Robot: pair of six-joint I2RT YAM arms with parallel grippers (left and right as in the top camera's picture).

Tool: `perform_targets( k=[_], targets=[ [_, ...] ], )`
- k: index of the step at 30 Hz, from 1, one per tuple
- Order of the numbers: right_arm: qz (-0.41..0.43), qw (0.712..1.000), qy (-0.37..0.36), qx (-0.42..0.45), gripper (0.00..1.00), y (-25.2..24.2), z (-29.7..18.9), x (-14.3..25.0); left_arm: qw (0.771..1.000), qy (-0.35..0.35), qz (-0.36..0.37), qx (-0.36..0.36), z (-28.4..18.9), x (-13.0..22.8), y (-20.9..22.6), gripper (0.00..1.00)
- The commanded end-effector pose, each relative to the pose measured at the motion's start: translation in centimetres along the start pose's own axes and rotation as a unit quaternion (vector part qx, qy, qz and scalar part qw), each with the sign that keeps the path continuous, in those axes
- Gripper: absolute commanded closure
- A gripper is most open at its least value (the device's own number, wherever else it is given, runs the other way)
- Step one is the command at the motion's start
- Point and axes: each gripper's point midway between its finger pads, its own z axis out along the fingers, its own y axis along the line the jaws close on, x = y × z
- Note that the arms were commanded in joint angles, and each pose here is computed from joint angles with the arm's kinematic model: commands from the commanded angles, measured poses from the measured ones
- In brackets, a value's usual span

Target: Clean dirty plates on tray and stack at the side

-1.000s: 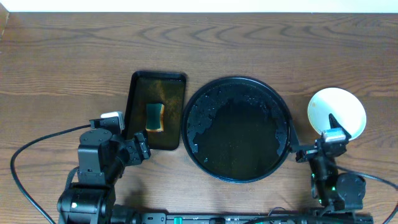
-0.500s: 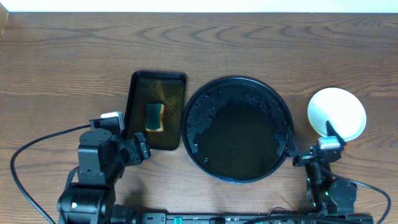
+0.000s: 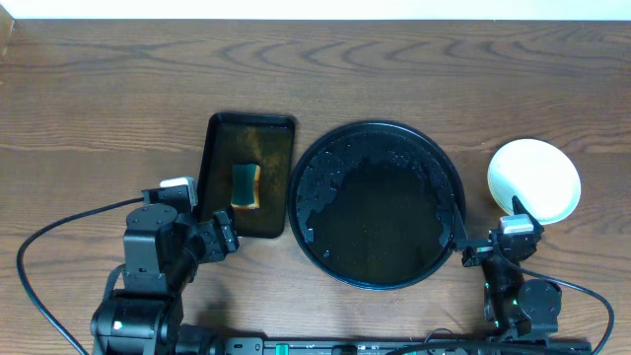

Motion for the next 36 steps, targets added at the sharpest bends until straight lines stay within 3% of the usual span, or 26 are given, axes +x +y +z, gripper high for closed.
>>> perform_targets(
  k=[1,23,29,36],
  targets=[
    [0.007,1.0,0.0,-0.004,0.01,0.2,0.0,0.0,1.0,0.001,0.006,0.0,0.1,0.0,0.0,0.16],
    [0.007,1.0,0.0,-0.004,0.01,0.2,0.0,0.0,1.0,0.001,0.006,0.0,0.0,0.0,0.0,0.16],
    [0.007,1.0,0.0,-0.004,0.01,0.2,0.0,0.0,0.999,-0.029,0.007,-0.016,-0.9,0.2,0.9,0.16],
    [0.007,1.0,0.0,-0.004,0.01,0.2,0.0,0.0,0.996,-0.082,-0.015,-0.021,0.9,3.1,3.0,0.16]
  ],
)
